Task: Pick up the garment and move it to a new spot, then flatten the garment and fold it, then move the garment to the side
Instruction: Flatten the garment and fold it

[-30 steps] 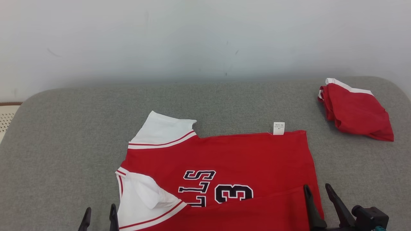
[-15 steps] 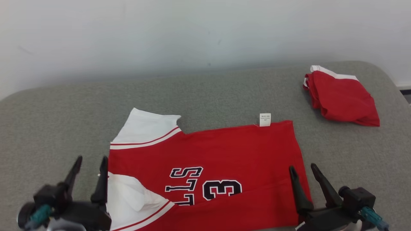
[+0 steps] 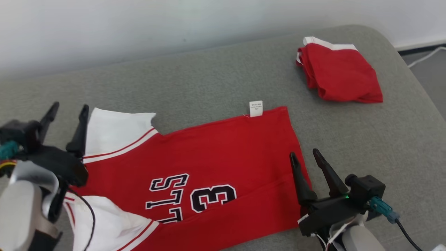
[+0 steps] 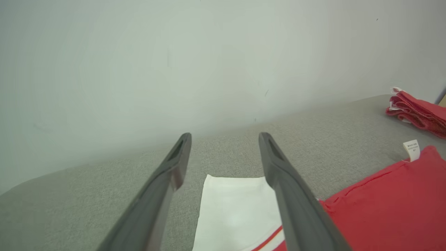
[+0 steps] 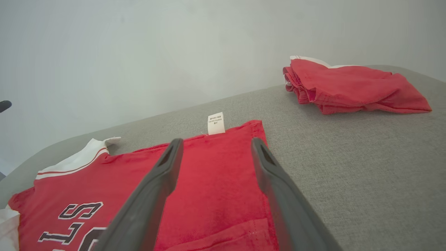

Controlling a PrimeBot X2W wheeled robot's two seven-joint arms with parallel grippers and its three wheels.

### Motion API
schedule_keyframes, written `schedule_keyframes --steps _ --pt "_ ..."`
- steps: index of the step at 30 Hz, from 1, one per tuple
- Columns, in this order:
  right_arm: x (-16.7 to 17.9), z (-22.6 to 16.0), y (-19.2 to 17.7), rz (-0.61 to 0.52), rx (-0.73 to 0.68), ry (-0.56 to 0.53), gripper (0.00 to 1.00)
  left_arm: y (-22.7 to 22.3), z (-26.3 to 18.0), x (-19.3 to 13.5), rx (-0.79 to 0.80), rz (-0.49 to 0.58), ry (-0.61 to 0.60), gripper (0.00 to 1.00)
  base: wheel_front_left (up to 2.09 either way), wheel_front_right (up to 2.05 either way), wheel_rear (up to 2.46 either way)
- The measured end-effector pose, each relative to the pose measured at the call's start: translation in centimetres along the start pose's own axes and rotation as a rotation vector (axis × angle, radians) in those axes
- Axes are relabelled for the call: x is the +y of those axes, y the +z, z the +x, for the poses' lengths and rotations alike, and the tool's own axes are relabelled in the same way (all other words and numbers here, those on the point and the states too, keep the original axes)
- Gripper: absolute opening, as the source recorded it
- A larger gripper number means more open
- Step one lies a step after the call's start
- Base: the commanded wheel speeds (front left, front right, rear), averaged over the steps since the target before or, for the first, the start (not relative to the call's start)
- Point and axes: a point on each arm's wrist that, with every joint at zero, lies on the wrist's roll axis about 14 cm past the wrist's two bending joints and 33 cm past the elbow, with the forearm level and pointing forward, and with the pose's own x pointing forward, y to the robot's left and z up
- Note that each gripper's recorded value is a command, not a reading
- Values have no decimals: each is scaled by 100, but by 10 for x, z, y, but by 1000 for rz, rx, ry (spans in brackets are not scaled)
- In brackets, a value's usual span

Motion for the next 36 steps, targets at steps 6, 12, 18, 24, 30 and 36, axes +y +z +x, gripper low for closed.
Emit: schedule_keyframes --steps 6,12,18,24,30,36 --pt "-7 11 5 5 -16 -19 100 -22 38 -3 89 -11 -35 100 0 0 0" --pt "-19 14 7 -1 -19 -51 100 -62 63 -8 215 -10 -61 100 0 0 0" --pt "-33 16 3 -11 -6 -84 100 -105 76 -6 328 -12 -61 100 0 0 0" --pt "-43 14 -8 -9 25 -115 100 -137 85 -2 406 4 -55 100 0 0 0" --pt "-47 14 -12 -10 37 -126 100 -155 88 -1 455 5 -50 97 0 0 0" --pt "-46 18 -12 -16 38 -112 100 -150 91 -5 430 12 -64 0 0 0 0"
